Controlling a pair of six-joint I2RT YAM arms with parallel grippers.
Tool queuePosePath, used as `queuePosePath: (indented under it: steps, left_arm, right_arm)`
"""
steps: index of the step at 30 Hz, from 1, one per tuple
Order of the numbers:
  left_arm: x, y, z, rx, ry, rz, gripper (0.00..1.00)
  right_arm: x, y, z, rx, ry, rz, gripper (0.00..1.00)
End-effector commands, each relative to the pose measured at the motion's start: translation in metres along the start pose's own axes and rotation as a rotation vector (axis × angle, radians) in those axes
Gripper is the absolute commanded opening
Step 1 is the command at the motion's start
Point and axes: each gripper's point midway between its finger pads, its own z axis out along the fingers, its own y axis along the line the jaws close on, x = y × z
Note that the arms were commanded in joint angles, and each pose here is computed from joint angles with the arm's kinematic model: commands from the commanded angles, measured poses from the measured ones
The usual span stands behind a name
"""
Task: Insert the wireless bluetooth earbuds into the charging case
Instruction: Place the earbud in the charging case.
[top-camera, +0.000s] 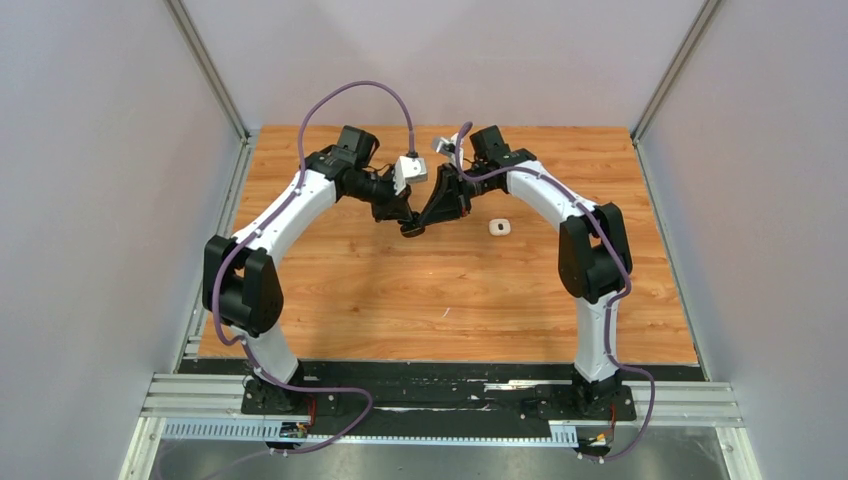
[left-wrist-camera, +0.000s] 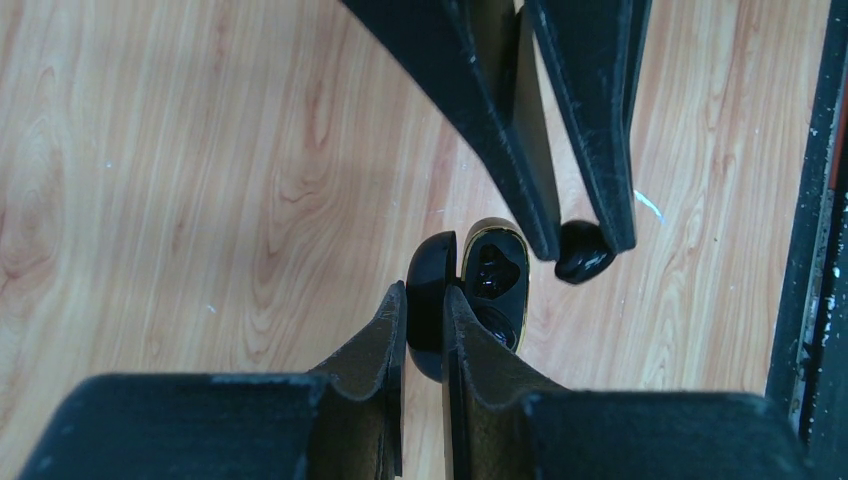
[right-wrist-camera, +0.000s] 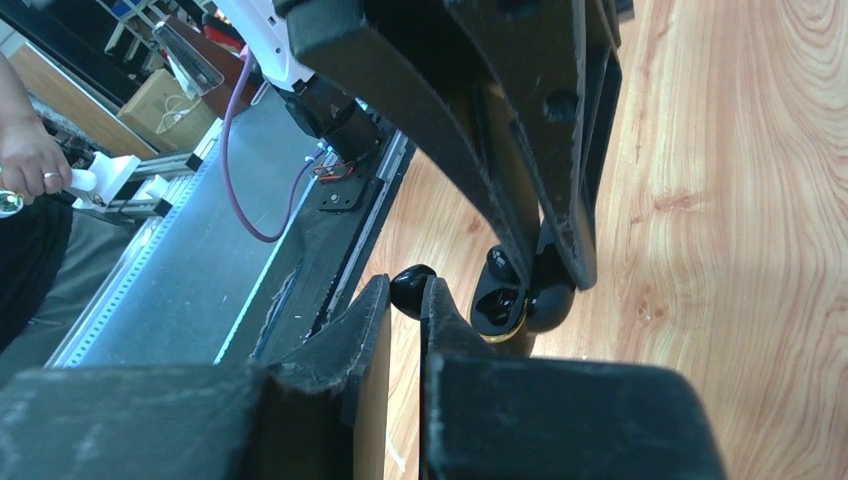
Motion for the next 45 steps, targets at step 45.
queuePosePath:
  steps: [45]
  left_arm:
    - [-0.015,-0.026,-0.006,0.01,0.019,0.182,0.0]
  right_arm:
    - [-0.005,-0.005,0.004,0.123,0.103,-0.126,0.0]
